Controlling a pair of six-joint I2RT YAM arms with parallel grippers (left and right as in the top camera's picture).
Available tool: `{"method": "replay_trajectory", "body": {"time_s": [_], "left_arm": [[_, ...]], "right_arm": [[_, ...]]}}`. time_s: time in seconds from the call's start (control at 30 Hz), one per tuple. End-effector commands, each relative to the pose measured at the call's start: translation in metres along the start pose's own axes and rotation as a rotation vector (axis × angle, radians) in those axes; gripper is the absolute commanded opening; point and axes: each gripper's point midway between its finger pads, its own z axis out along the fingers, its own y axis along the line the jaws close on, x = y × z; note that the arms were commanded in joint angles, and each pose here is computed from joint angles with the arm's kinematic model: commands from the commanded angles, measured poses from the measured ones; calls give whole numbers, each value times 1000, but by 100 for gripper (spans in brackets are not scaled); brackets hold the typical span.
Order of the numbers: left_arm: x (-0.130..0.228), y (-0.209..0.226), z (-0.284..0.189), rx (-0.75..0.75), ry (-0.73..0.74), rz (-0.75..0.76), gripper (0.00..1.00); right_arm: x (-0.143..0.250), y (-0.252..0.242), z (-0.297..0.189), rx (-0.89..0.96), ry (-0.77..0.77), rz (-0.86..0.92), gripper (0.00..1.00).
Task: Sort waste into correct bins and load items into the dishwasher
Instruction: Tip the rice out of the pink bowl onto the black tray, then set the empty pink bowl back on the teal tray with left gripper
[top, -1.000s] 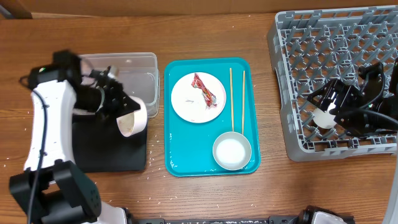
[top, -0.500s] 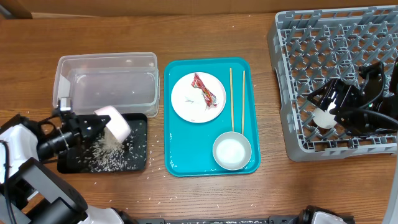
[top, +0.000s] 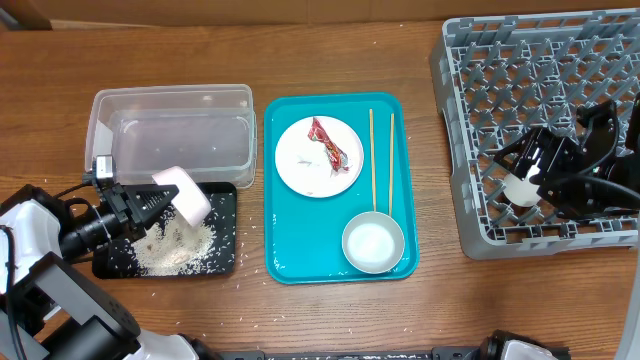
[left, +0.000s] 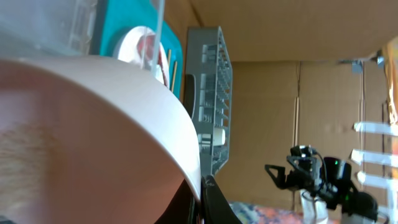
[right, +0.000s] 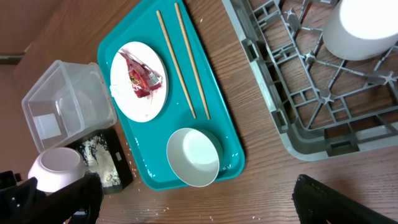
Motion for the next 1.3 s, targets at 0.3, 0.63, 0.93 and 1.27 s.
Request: {"method": "replay_trajectory", "body": {"time_s": [0.3, 0.63, 0.93, 1.27], "left_arm": [[13, -27, 4, 70, 25, 44, 4], [25, -46, 12, -14, 85, 86, 4], [53, -70, 46, -560, 182, 221, 4], [135, -11, 172, -1104, 332, 668, 4]], "right_arm": [[-2, 5, -4, -12, -16, -18, 100], [-4, 5, -4, -14, -24, -23, 100], [-7, 6, -4, -17, -37, -29, 100], [-7, 6, -4, -16, -35, -29, 100]]}}
